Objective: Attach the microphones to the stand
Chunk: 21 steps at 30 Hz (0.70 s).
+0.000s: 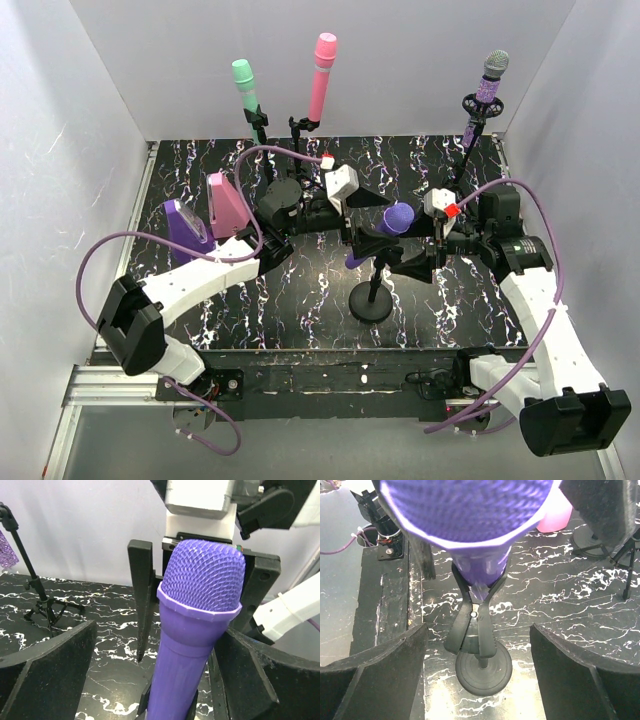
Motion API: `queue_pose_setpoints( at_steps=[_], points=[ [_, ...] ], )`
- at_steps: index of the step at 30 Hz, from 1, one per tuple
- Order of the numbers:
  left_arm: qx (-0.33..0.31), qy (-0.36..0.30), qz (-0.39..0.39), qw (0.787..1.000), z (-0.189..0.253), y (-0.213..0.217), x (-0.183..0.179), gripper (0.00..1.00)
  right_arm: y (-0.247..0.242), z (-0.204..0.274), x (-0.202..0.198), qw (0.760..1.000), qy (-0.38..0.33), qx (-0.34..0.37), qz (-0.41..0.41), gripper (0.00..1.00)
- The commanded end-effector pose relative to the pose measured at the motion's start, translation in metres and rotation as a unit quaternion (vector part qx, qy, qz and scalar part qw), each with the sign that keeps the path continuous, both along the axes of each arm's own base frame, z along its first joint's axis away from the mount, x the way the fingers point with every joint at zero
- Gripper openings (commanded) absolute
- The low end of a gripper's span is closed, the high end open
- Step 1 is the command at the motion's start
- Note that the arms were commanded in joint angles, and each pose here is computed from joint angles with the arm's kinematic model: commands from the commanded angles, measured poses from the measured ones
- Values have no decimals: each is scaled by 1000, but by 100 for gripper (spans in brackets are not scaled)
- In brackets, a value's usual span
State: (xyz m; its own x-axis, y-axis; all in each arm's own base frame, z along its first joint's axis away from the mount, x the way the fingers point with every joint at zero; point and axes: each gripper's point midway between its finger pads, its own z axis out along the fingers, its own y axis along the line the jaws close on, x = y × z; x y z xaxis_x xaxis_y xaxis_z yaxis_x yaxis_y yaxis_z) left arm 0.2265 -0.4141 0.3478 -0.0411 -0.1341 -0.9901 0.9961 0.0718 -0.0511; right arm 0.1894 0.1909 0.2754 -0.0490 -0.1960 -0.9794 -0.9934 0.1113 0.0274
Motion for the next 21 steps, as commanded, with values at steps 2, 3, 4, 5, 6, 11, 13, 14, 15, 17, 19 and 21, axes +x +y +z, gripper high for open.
queue_pose_setpoints(
  at_steps=[2, 3, 4, 5, 6, 11, 13, 14, 15, 17, 19, 21],
  points=[
    [-46, -17, 37, 998, 48, 19, -4, 98, 0, 12, -6, 1000, -5, 24, 7, 89],
    [-46, -16, 41, 998, 51, 22, -5, 98, 0, 15, -8, 1000, -5, 28, 10, 90],
    [-48, -15, 46, 998, 54, 24, -5, 98, 0, 17, -10, 999, -6, 32, 15, 91],
    [-47, -13, 51, 998, 54, 27, -6, 98, 0, 19, -13, 999, -7, 36, 21, 91],
    [-46, -9, 59, 997, 55, 31, -6, 98, 0, 21, -15, 999, -9, 39, 26, 92],
    [-36, 6, 105, 994, 51, 66, -19, 98, -1, 26, -24, 998, -28, 37, 39, 92],
    [-29, 14, 130, 991, 44, 83, -23, 98, -4, 23, -24, 999, -27, 24, 28, 93],
    [-23, 21, 141, 989, 39, 92, -27, 98, -5, 21, -25, 999, -28, 18, 25, 93],
    [-20, 25, 151, 988, 36, 101, -30, 98, -6, 18, -26, 999, -27, 13, 21, 93],
    [-10, 39, 175, 984, 25, 118, -35, 98, -8, 14, -26, 1000, -24, 9, 14, 93],
    [1, 55, 188, 981, 10, 132, -42, 98, -10, 10, -26, 1000, -17, 11, 7, 93],
    [-4, 72, 197, 978, 4, 147, -52, 98, -12, 5, -22, 1000, -11, 14, -2, 93]
  ],
)
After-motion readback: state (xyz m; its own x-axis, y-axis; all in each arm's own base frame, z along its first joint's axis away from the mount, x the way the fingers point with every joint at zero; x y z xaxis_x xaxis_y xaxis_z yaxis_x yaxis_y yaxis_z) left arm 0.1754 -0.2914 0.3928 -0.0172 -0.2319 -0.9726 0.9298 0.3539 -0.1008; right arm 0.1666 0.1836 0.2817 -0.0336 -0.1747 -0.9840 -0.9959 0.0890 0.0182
